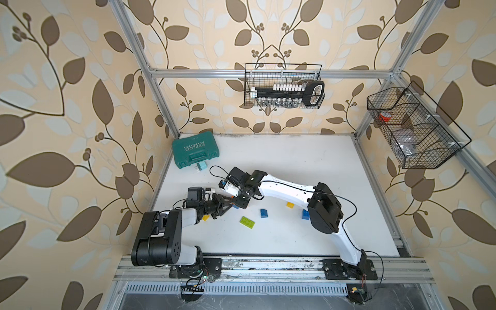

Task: Assemble a fork with lego
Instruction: Assemble the lego brick with the lego brick.

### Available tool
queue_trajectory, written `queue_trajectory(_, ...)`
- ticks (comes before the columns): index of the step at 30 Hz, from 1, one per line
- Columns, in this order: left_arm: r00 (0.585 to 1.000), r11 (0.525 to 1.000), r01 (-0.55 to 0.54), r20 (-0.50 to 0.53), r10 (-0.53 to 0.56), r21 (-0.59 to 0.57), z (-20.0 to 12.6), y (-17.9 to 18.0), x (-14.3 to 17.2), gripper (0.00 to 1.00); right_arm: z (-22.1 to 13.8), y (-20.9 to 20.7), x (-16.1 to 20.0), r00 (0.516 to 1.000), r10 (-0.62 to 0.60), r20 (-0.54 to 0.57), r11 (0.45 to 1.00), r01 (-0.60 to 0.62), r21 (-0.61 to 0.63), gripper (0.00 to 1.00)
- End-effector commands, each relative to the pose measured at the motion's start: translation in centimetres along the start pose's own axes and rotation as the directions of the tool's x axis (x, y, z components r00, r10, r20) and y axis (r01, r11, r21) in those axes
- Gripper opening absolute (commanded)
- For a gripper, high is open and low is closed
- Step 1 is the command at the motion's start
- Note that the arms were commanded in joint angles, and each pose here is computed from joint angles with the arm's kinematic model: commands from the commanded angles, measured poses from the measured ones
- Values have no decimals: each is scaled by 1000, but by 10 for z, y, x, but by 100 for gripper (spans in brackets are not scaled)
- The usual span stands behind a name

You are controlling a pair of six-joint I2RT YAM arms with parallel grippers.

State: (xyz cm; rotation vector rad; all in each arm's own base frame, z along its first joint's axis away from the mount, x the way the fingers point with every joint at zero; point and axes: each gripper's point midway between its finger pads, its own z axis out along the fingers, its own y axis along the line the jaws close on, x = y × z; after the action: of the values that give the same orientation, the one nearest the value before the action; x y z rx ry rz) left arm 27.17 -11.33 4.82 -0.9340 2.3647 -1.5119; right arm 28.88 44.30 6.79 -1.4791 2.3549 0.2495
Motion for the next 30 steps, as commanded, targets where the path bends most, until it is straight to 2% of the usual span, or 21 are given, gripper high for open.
queue_trajectory(1,999,999,34,-1,-34,-43,1,14,6,37,28,-1,47,988,4,-151,999,2,34,29)
queue_trajectory(5,999,998,36,-3,-36,-49,1,15,6,37,25,-3,56,987,-7,-160,999,14,43,28)
queue_trajectory(8,999,998,32,-3,-32,-52,1,14,5,37,21,-5,56,992,1,-126,999,3,32,27)
queue_trajectory(16,999,998,38,-1,-38,-58,1,17,6,37,25,-8,59,985,110,-133,993,-103,63,25)
queue_trajectory(20,999,998,38,-3,-38,-56,2,17,6,37,33,1,65,986,28,-164,1000,-28,1,27)
queue_trajectory(26,999,998,35,-2,-35,-52,1,15,6,37,45,0,92,944,-60,-325,998,56,-23,26)
queue_trajectory(28,1000,998,31,-3,-31,-46,1,13,6,39,44,-5,91,947,-67,-314,998,70,-2,26)
queue_trajectory(30,1000,999,28,-5,-28,-40,1,10,6,40,38,-6,80,963,-81,-255,997,82,-8,26)
